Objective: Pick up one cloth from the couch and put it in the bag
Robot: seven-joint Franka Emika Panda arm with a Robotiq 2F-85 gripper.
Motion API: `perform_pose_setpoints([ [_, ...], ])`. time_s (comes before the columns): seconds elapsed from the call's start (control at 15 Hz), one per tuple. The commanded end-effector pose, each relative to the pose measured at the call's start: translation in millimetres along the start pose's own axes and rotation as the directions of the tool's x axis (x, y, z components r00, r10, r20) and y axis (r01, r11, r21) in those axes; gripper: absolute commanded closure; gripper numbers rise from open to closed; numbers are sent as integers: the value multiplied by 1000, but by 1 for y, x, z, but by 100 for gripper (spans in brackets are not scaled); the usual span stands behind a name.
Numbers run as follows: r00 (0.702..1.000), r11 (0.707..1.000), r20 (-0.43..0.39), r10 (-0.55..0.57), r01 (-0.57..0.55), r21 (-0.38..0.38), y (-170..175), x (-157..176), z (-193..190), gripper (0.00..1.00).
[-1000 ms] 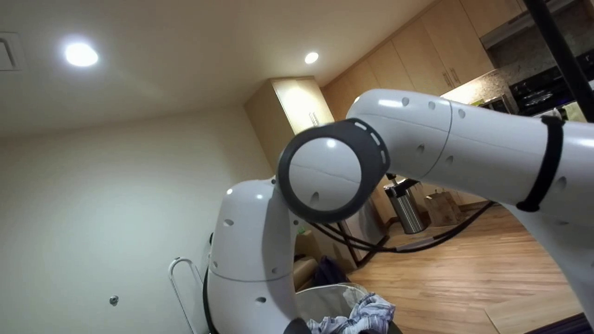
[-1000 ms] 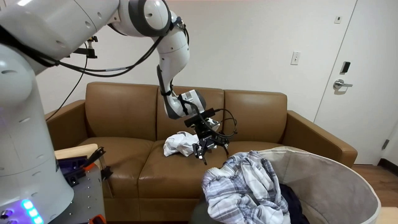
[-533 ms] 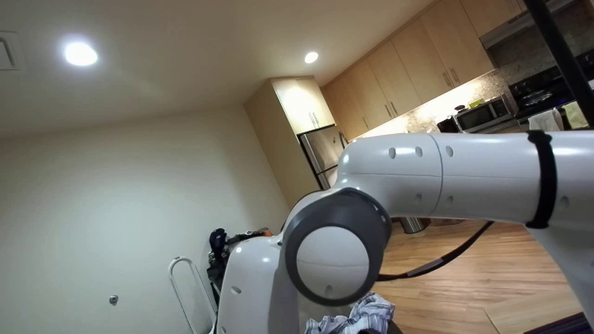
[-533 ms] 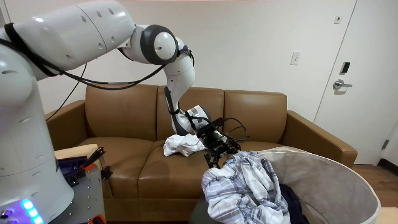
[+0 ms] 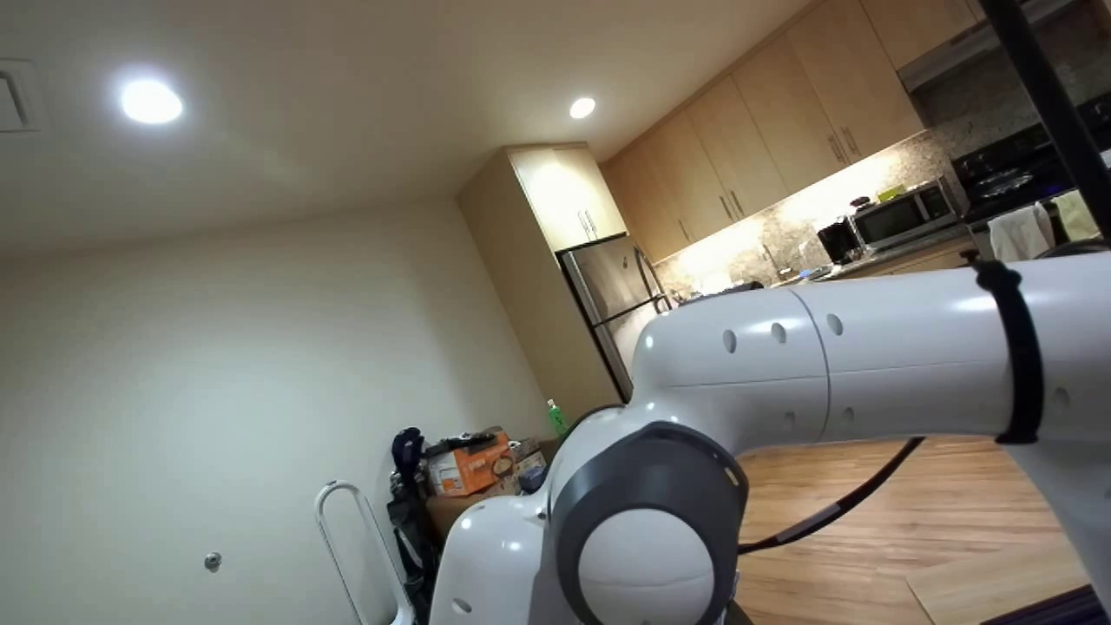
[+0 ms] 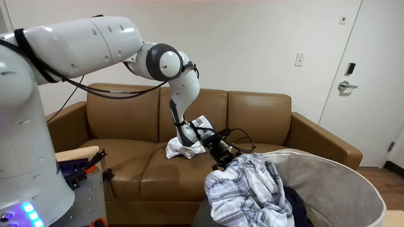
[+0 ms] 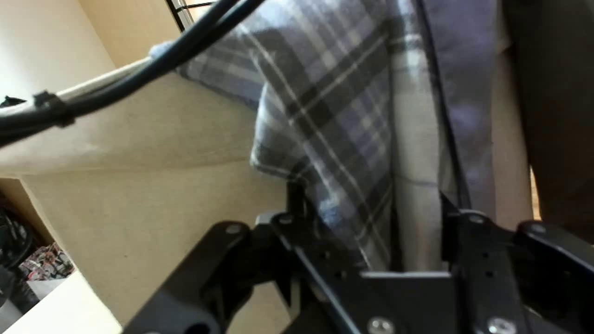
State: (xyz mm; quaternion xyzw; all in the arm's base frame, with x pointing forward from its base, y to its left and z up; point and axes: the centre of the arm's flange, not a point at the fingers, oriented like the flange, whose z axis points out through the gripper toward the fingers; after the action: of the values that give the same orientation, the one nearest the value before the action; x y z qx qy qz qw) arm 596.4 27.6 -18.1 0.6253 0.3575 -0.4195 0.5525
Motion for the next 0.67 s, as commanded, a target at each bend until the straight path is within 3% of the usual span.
perform_pose_setpoints([
  [0.0, 999, 999, -21, -44, 44, 11, 11, 3, -2, 68],
  [0.27, 990, 994, -103, -100, 103, 32, 18, -11, -8, 92],
  [0.53, 973, 987, -222, -69, 98, 125, 42, -45, 5, 97],
  [0.6, 969, 984, -244, -37, 78, 158, 49, -55, 10, 94],
])
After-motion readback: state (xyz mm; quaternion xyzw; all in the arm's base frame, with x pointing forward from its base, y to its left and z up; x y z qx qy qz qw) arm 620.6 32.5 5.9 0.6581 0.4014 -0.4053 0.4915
